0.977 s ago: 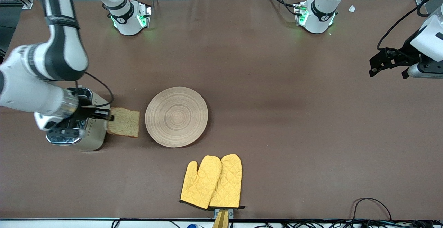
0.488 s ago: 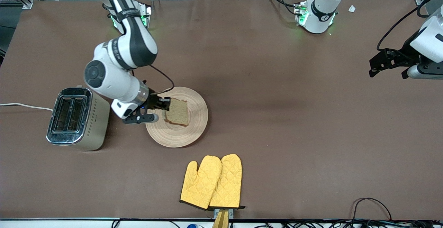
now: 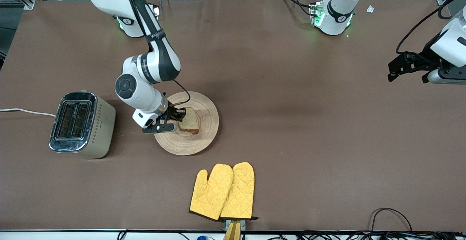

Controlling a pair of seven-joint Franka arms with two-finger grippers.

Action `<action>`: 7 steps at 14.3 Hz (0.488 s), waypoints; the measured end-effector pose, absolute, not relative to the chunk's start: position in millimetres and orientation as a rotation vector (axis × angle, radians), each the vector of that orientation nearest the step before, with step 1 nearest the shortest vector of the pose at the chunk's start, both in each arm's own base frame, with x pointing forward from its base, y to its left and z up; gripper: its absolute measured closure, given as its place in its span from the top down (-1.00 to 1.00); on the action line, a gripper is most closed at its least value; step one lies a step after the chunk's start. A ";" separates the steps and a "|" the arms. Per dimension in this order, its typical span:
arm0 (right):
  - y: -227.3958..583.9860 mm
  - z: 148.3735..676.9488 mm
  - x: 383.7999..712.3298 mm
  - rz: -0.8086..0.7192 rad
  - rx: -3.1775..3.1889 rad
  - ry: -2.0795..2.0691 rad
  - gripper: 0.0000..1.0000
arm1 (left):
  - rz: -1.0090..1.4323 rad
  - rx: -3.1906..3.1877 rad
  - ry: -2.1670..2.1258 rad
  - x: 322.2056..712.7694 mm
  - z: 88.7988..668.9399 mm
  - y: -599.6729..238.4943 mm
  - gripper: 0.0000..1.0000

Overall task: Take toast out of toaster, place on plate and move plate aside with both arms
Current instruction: 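Release the toast with the right gripper while the left gripper reaches the plate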

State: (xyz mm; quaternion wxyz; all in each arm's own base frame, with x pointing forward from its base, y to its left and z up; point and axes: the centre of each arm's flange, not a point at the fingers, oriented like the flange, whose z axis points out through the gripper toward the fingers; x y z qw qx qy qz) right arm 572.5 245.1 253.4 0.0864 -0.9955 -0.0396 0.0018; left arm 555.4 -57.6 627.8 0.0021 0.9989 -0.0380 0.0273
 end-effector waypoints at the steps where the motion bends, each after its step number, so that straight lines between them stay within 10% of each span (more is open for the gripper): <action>1: 232.1 242.2 574.4 0.012 -2.980 -0.127 -0.82 | 0.070 3.135 -0.118 555.2 624.3 -57.1 1.00; 7: 183.1 219.1 579.7 0.097 -3.006 -0.082 0.27 | -0.142 2.979 -0.093 573.8 557.7 -73.4 1.00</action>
